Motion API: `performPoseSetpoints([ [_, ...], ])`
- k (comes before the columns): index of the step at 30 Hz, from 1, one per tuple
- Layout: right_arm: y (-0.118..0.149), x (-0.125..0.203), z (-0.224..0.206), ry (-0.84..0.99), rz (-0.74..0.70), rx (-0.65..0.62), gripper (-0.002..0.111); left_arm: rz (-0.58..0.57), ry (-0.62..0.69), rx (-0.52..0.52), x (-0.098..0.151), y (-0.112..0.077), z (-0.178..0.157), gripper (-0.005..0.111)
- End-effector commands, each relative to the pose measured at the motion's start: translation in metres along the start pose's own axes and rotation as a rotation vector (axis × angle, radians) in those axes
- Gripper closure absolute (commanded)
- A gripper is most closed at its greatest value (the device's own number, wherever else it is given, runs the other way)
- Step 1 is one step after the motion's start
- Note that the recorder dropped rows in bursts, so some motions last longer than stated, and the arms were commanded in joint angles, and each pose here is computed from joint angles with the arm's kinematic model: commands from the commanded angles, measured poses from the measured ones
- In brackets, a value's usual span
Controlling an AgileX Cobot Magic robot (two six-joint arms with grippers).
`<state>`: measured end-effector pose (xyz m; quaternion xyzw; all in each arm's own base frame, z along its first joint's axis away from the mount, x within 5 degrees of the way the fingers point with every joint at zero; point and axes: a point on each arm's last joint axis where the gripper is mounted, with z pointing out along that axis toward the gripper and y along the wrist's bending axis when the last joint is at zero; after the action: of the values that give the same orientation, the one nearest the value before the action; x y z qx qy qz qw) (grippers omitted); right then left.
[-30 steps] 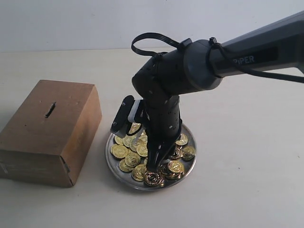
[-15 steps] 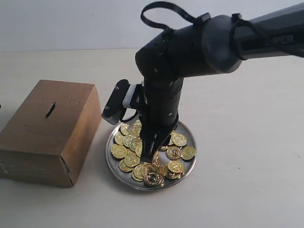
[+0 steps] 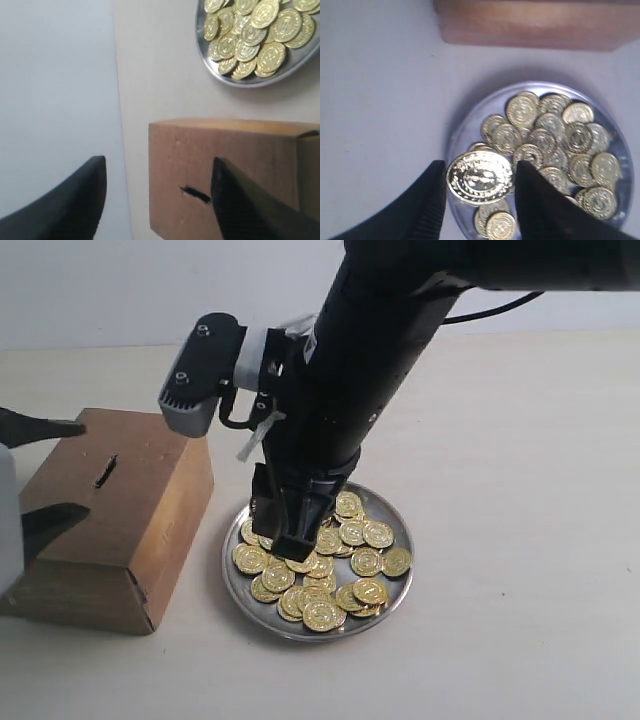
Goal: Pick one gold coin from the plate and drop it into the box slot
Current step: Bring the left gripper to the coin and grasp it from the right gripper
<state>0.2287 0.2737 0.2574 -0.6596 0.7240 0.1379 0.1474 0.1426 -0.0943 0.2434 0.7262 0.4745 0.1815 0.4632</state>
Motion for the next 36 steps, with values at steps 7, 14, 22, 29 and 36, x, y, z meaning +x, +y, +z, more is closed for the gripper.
performPoseSetpoints([
  [7,0.025,-0.005,-0.024,-0.091,-0.140,-0.167,0.069,0.266,-0.197,-0.032,-0.047,-0.006,0.013,0.048],
  [14,0.027,-0.006,-0.024,-0.103,-0.142,-0.189,0.069,0.320,-0.275,-0.041,-0.063,-0.010,0.009,0.048],
  [22,0.027,-0.005,-0.025,-0.101,-0.142,-0.192,0.069,0.336,-0.307,-0.041,-0.069,-0.012,0.007,0.048],
  [29,0.028,-0.004,-0.025,-0.094,-0.153,-0.210,0.069,0.360,-0.307,-0.034,-0.072,-0.009,0.011,0.049],
  [36,0.029,-0.005,-0.025,-0.100,-0.155,-0.216,0.069,0.362,-0.308,-0.022,-0.076,-0.003,0.016,0.068],
])
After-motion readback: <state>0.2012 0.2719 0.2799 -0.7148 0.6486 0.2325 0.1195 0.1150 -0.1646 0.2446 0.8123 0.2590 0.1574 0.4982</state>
